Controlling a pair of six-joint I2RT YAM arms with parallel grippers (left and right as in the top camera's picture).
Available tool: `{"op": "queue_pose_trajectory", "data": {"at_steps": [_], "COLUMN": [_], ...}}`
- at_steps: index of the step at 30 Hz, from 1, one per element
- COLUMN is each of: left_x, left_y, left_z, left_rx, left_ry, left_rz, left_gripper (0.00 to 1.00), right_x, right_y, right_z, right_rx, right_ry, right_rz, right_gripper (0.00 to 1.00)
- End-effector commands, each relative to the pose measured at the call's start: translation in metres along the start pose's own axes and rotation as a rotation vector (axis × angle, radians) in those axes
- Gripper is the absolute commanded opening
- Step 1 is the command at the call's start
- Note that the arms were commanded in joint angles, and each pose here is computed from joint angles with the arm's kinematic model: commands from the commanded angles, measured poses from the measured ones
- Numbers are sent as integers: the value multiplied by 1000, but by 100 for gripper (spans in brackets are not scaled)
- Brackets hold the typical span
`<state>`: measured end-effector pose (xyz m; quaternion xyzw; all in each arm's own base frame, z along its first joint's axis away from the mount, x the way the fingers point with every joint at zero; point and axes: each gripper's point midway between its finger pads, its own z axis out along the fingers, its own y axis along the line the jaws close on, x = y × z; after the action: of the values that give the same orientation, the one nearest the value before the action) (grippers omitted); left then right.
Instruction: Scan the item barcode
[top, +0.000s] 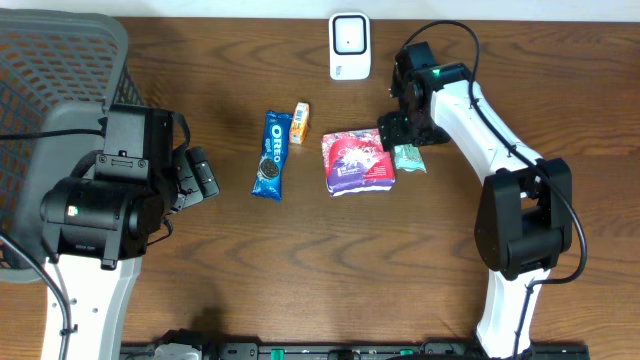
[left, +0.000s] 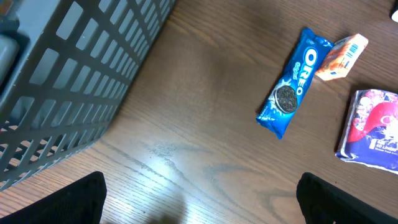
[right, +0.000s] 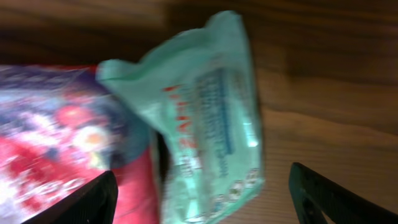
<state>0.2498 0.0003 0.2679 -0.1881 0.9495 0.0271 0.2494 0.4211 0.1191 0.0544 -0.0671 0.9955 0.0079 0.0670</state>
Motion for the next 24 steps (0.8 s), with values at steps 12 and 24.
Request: {"op": "queue_pose_trajectory", "data": {"at_steps": [12,24], "left_x": [-3,-3], "left_y": [2,2], "left_z": [-1,-1], "left_rx": [-12,-12], "left_ry": [-5,-5], "left_rz": [1,1], "left_gripper": [98,98], "right_x": [10,7], "right_y": [-6,4], "right_z": [19,35], "right_rx": [34,82], "right_ry": [-2,-56], "right_rz": [-21,-70], "right_gripper": [69,61]}}
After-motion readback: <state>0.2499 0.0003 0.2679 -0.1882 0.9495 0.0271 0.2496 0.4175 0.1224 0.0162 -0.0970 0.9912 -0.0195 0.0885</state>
